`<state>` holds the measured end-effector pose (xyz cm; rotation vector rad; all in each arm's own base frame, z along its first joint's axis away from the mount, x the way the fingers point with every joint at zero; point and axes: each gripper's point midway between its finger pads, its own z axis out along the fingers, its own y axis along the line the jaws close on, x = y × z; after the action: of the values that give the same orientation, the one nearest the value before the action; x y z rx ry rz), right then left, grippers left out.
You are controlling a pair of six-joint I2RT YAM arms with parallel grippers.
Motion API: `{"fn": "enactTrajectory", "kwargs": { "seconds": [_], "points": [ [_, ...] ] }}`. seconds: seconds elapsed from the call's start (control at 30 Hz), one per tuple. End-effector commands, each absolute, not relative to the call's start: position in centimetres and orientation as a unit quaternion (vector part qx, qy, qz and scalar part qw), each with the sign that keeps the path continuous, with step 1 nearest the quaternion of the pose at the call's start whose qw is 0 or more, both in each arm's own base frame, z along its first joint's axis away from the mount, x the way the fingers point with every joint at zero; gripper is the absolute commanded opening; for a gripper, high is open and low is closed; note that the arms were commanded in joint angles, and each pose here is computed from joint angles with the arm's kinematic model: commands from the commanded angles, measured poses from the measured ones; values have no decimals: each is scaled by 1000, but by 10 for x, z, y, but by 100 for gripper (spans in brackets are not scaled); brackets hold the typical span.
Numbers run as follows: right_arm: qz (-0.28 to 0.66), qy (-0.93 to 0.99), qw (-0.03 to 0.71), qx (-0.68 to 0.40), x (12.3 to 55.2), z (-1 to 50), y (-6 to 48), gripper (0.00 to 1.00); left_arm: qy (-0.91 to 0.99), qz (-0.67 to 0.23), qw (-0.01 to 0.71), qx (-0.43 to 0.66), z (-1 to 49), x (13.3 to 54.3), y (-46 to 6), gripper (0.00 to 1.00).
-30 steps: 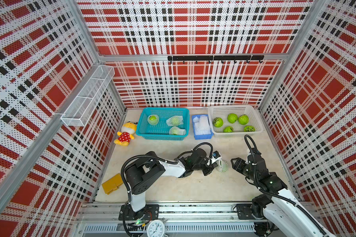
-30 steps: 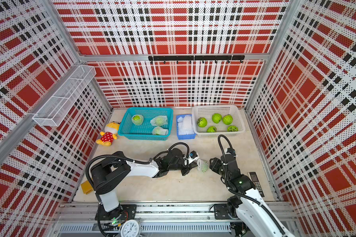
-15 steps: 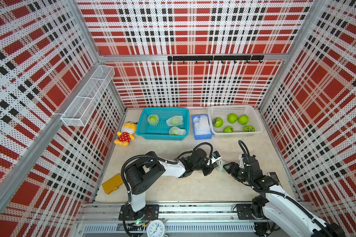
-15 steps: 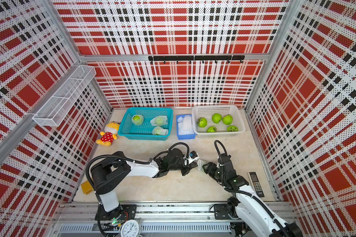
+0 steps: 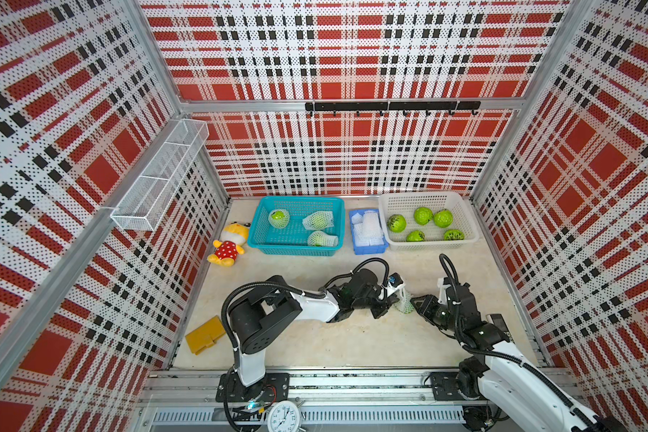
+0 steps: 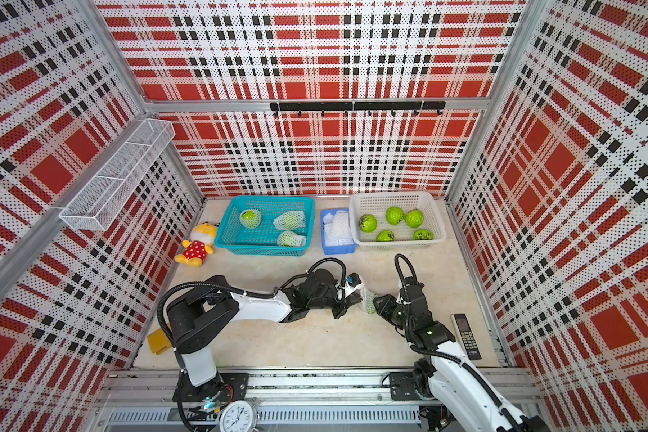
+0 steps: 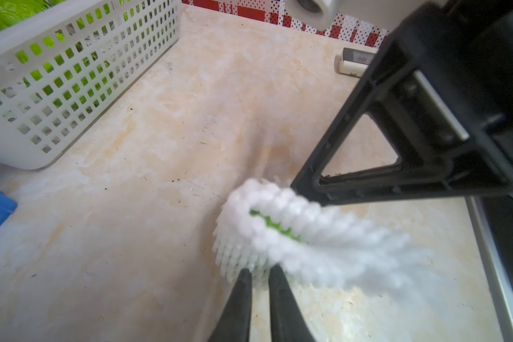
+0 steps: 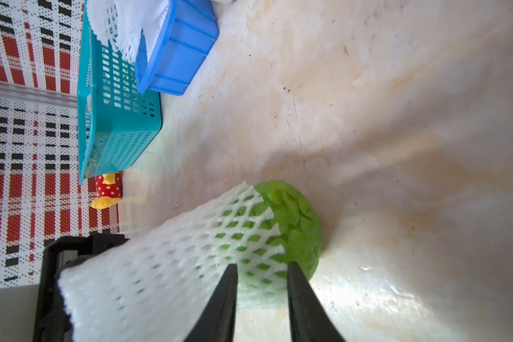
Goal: Sleeve custard apples in foam nets
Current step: Put on the foam net on the custard apple.
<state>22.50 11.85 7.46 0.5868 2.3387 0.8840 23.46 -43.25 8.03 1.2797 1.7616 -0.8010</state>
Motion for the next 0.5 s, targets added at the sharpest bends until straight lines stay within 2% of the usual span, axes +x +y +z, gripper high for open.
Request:
{"fn": "enactTrajectory", "kwargs": {
  "seconds": [0.0,0.1,0.2,0.33,0.47],
  "points": [
    [332,866,303,220,232,78,116,27,694,-322,404,501,84,239,-438,17],
    [325,868,302,222,231,75,114,23,695,-322,403,501,83,239,-438,17],
    [321,868,304,225,231,72,112,12,695,-322,402,501,83,239,-438,18],
    [316,869,305,228,230,69,109,3,696,-321,401,501,82,239,-439,18],
    [304,871,310,231,229,67,105,0,696,-321,401,501,82,239,-440,18]
  ]
}}
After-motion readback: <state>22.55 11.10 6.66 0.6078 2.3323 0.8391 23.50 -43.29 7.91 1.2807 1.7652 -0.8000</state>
